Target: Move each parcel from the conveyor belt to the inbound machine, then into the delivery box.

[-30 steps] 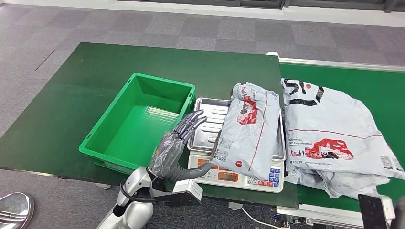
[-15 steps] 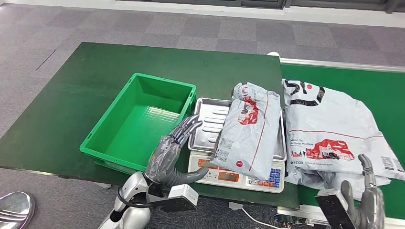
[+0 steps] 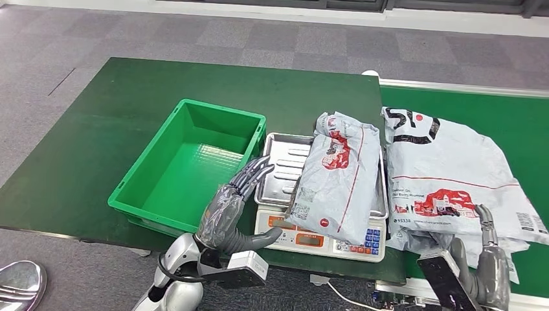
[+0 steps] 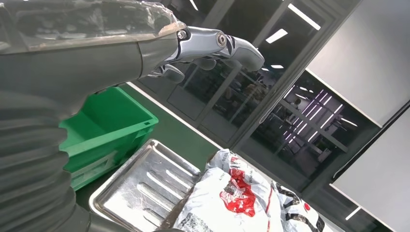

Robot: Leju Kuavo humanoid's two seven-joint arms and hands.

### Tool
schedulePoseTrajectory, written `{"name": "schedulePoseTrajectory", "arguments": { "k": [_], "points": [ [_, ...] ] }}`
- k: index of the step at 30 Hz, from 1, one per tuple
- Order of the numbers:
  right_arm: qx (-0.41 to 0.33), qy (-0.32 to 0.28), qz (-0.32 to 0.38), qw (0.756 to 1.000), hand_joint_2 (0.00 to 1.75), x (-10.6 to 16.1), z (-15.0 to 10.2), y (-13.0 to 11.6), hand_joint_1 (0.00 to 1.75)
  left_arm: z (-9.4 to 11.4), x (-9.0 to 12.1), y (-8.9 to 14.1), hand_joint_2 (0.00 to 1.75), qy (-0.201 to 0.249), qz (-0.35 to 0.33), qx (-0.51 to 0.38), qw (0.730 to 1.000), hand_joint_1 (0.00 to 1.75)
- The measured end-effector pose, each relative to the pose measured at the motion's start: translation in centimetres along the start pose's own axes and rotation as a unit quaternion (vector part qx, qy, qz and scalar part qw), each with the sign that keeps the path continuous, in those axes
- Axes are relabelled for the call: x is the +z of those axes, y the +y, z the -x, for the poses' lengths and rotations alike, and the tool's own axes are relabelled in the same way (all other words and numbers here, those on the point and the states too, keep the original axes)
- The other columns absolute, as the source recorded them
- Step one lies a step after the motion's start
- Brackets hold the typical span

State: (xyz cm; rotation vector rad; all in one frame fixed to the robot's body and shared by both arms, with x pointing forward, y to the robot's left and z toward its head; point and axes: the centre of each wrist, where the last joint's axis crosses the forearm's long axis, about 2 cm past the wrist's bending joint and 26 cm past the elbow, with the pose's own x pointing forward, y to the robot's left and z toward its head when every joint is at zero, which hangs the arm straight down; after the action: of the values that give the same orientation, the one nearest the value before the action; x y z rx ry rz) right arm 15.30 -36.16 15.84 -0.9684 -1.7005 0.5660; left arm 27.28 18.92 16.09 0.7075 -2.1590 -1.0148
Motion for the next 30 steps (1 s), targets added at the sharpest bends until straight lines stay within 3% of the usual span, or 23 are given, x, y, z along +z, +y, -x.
{"name": "schedulePoseTrajectory", "arguments": {
  "k": [9,20,30],
  "points": [
    [0.054,0.052,-0.046,0.996,0.00,0.07,0.78,0.68,0.00,0.05,-0.17,0.08,1.75,0.001,0.001,0.000,1.000,0.00],
    [0.091,0.069,0.018,0.993,0.00,0.03,0.50,0.13,0.00,-0.23,-0.18,0.01,1.75,0.006,0.001,0.001,1.000,0.00],
    [0.077,0.037,0.065,0.994,0.00,0.08,0.29,-0.04,0.00,-0.40,0.30,-0.13,1.75,0.002,0.003,0.001,1.000,0.00]
  ]
}}
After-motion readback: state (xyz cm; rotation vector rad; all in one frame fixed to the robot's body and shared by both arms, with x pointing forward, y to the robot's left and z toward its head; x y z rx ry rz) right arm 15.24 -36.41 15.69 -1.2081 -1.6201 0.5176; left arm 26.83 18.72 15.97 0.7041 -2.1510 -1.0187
